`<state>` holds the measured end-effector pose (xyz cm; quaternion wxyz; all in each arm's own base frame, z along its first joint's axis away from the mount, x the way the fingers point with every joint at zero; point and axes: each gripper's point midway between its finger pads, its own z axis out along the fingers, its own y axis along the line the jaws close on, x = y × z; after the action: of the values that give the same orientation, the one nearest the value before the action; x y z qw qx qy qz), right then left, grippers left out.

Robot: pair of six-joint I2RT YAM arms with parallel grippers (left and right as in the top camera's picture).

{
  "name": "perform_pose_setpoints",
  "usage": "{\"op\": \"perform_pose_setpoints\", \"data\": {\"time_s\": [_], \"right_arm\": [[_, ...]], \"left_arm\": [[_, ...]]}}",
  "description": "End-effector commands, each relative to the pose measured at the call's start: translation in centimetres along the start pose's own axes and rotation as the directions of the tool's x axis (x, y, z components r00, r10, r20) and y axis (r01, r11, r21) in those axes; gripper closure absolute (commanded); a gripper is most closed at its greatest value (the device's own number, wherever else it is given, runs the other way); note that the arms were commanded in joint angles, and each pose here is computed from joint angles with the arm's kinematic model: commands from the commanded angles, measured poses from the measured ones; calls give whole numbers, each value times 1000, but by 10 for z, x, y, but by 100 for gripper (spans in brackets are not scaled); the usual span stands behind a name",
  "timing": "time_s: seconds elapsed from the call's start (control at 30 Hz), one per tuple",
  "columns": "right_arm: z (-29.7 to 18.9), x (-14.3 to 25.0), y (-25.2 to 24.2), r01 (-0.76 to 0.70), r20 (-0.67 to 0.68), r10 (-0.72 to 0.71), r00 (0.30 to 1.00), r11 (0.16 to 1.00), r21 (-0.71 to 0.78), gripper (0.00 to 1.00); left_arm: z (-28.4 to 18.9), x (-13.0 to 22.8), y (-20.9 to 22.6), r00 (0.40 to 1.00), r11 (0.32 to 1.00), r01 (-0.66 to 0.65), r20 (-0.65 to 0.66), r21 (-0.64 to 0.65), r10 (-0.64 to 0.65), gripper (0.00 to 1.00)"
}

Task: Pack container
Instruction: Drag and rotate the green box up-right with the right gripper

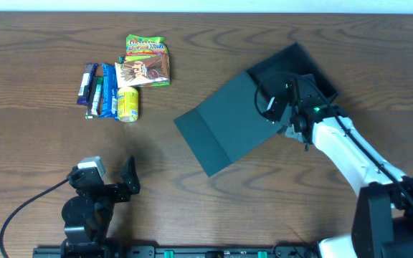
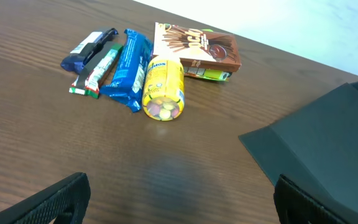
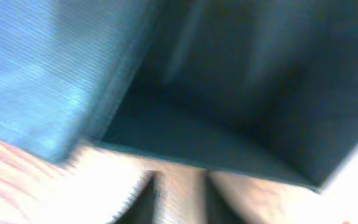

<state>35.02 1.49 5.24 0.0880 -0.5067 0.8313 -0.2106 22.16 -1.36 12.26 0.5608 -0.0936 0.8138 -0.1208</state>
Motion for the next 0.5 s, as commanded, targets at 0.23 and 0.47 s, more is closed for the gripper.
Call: {"op": "perform_pose_setpoints", "data": {"time_s": [0.23, 0.47], "right_arm": [[-2, -7, 0, -54, 9, 54, 999, 998, 28, 90], [-38, -9, -23, -75, 48, 69, 996, 985, 153, 3]], "left_arm": [[3, 9, 1, 1000, 1000, 12, -20, 1, -12, 5], [3, 9, 1, 1000, 1000, 12, -20, 1, -12, 5]]}}
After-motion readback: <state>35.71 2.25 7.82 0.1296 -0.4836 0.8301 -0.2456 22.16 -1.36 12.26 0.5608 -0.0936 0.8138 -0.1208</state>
